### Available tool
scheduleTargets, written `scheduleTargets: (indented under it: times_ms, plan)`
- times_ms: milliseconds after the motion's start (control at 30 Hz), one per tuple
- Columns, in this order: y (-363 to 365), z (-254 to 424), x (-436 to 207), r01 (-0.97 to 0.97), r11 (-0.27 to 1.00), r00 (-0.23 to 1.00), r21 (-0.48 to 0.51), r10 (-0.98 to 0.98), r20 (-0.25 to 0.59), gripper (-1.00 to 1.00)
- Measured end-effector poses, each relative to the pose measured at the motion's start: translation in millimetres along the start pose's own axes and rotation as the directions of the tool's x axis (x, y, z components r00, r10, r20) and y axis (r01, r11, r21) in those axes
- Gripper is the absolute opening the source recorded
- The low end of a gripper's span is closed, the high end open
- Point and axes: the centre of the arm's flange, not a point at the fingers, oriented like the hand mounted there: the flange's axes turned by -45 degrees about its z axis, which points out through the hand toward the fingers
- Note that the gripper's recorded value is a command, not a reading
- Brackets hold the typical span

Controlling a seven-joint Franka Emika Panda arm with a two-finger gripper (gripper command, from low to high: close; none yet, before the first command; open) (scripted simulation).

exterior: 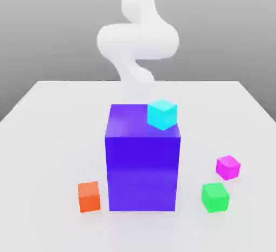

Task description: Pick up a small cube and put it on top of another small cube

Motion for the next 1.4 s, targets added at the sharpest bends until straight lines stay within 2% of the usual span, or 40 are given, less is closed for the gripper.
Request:
scheduleTargets:
  times_ms: [167, 333, 500, 633, 700, 1167, 1200, 1400]
  plan:
    - [-81.7, 115.4, -54.8, 0.085, 0.996, 0.982, 0.023, -0.088, 0.169, 0.0]
    - [-149.7, 200.7, -146.3, 0.163, 0.984, 0.928, 0.072, -0.177, 0.327, 0.0]
    - [-205.8, 254.1, -276.7, 0.233, 0.96, 0.828, 0.156, -0.28, 0.485, 0.0]
    - [-233.5, 260.3, -390.2, 0.273, 0.93, 0.719, 0.246, -0.367, 0.59, 0.0]
    - [-243.4, 257.7, -412.8, 0.29, 0.917, 0.697, 0.275, -0.399, 0.596, 0.0]
    - [-237.9, 305.8, -451.6, 0.269, 0.927, 0.699, 0.262, -0.375, 0.609, 0.0]
    - [-236.5, 308.4, -454.6, 0.272, 0.926, 0.697, 0.261, -0.376, 0.61, -1.0]
    - [-236.0, 309.5, -456.0, 0.272, 0.926, 0.698, 0.261, -0.377, 0.609, -1.0]
